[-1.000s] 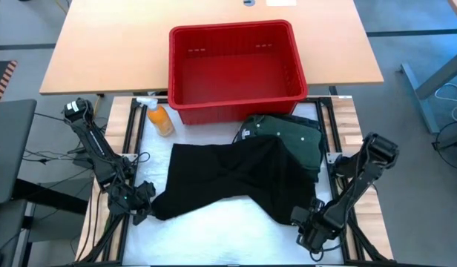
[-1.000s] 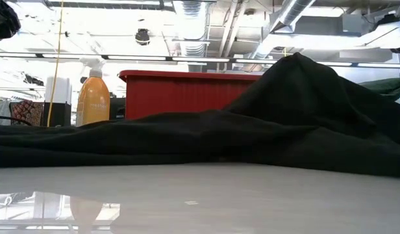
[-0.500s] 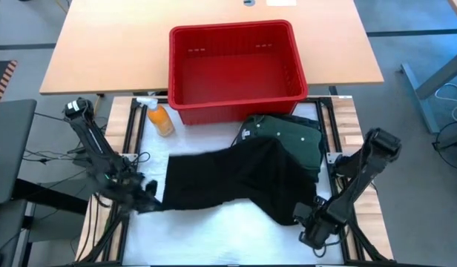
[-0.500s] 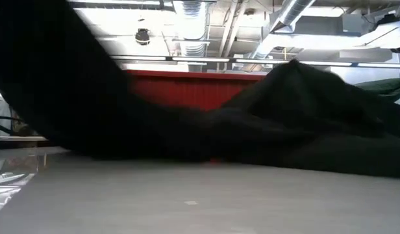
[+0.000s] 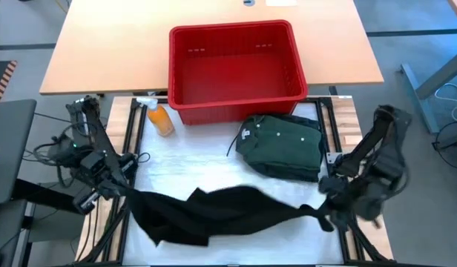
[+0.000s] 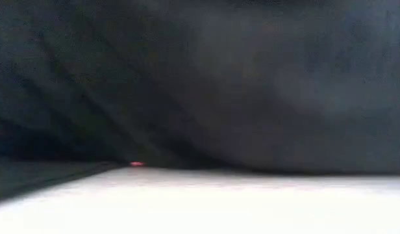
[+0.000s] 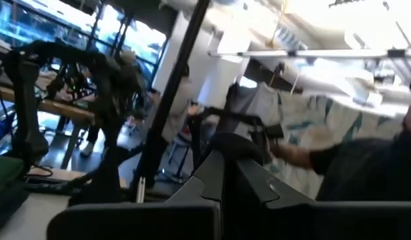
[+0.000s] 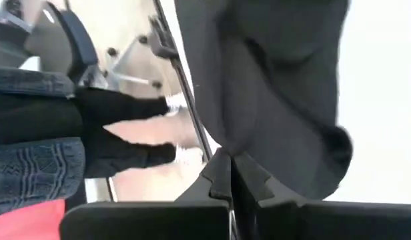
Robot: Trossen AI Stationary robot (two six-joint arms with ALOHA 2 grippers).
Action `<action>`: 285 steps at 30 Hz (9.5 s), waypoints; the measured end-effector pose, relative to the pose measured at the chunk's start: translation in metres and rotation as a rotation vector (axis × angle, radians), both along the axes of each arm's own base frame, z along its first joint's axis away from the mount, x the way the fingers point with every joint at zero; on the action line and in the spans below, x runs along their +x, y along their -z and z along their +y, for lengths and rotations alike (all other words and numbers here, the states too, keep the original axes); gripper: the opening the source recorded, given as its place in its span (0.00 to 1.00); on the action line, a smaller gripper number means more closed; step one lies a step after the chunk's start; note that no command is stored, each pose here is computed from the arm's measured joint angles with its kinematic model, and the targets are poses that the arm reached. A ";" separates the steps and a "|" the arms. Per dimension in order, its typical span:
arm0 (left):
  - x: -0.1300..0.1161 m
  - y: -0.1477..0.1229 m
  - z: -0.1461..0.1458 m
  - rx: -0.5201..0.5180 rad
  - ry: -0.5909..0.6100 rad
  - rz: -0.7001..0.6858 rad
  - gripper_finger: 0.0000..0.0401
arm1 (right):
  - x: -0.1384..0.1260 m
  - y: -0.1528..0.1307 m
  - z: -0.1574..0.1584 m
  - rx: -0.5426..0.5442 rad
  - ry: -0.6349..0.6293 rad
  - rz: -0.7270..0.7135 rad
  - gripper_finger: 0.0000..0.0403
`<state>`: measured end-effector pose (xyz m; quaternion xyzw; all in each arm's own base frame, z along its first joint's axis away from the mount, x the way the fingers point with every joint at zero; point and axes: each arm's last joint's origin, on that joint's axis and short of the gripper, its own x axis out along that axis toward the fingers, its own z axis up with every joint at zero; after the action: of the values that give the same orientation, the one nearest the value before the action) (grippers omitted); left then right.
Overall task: Fold laundry
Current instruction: Fold the black shirt
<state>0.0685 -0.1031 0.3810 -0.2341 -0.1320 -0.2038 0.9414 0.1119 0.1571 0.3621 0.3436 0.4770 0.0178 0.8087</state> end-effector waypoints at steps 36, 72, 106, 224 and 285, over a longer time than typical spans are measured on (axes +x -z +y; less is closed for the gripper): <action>-0.049 -0.078 0.117 0.225 -0.181 0.148 0.00 | -0.100 -0.075 -0.174 -0.175 0.860 -0.383 0.04; -0.056 -0.075 0.141 0.304 -0.373 0.228 0.00 | -0.057 -0.030 -0.170 -0.558 0.987 -0.585 0.27; -0.053 -0.061 0.133 0.240 -0.295 0.293 0.00 | -0.014 0.107 -0.212 -0.292 1.062 0.335 0.53; -0.012 0.198 -0.072 -0.254 0.464 1.362 0.00 | -0.035 0.184 0.067 0.537 0.237 0.386 0.17; 0.059 0.189 0.003 -0.045 -0.113 0.987 0.37 | 0.140 0.196 -0.019 0.065 0.216 -0.374 0.44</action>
<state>0.1274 -0.1005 0.1920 -0.3154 0.3128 -0.0144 0.8958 0.2523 0.1384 0.1658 0.4093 0.2782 0.0101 0.8689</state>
